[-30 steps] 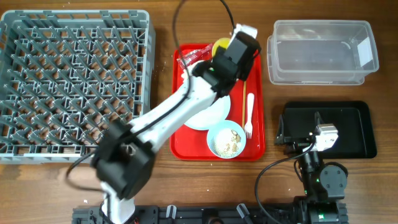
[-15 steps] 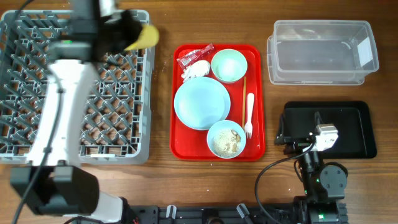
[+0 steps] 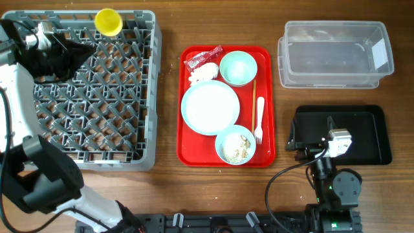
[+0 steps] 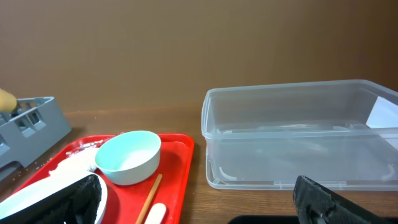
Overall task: Sort waste into correct bins and load items into the dishwasher rack
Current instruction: 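Carry the yellow cup with the left gripper over the grey rack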
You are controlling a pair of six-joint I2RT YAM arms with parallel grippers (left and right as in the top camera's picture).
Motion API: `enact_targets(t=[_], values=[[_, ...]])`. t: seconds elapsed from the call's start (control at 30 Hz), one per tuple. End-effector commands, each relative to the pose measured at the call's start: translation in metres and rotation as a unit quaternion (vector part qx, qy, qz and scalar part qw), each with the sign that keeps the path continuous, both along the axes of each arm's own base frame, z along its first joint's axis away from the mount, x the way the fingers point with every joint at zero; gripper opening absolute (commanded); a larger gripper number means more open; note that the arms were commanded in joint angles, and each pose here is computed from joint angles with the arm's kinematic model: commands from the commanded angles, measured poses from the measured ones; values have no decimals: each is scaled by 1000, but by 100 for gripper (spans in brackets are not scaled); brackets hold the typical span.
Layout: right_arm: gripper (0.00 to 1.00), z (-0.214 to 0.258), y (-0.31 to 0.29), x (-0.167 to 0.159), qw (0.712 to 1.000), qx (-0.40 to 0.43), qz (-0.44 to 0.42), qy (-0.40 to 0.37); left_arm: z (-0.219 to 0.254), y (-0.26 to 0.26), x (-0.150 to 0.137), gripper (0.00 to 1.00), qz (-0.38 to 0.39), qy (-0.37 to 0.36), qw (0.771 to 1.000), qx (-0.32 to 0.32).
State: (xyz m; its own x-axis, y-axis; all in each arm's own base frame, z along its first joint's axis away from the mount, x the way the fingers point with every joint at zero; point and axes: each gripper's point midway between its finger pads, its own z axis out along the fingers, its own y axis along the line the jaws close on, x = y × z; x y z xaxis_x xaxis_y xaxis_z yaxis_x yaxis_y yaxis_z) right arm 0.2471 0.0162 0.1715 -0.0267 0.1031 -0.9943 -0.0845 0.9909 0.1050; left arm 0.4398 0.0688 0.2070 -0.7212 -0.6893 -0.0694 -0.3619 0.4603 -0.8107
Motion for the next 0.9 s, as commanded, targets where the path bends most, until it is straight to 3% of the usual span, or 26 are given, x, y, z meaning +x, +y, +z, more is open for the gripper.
enact_targets(t=[0.0,0.17,0.3,0.33,0.4,0.5,0.53,0.6,0.87], values=[[100,1,-1,0,1000,2,-3,-3,1,-3,4,12,-24,-24,999,9],[99,1,-1,0,1000,2,-3,-3,8,-19,17,13,-72,-83,993,51],[100,1,-1,0,1000,2,-3,-3,29,-50,58,13,-108,-186,968,127],[100,1,-1,0,1000,2,-3,-3,30,-56,69,20,-102,-199,961,163],[99,1,-1,0,1000,2,-3,-3,24,-58,88,49,-68,-195,947,246],[100,1,-1,0,1000,2,-3,-3,13,-39,109,75,36,-148,896,416],[100,1,-1,0,1000,2,-3,-3,12,-35,111,83,54,-140,885,441],[100,1,-1,0,1000,2,-3,-3,1,-36,117,88,75,-124,866,479],[100,1,-1,0,1000,2,-3,-3,-46,-10,121,96,105,-67,873,472]])
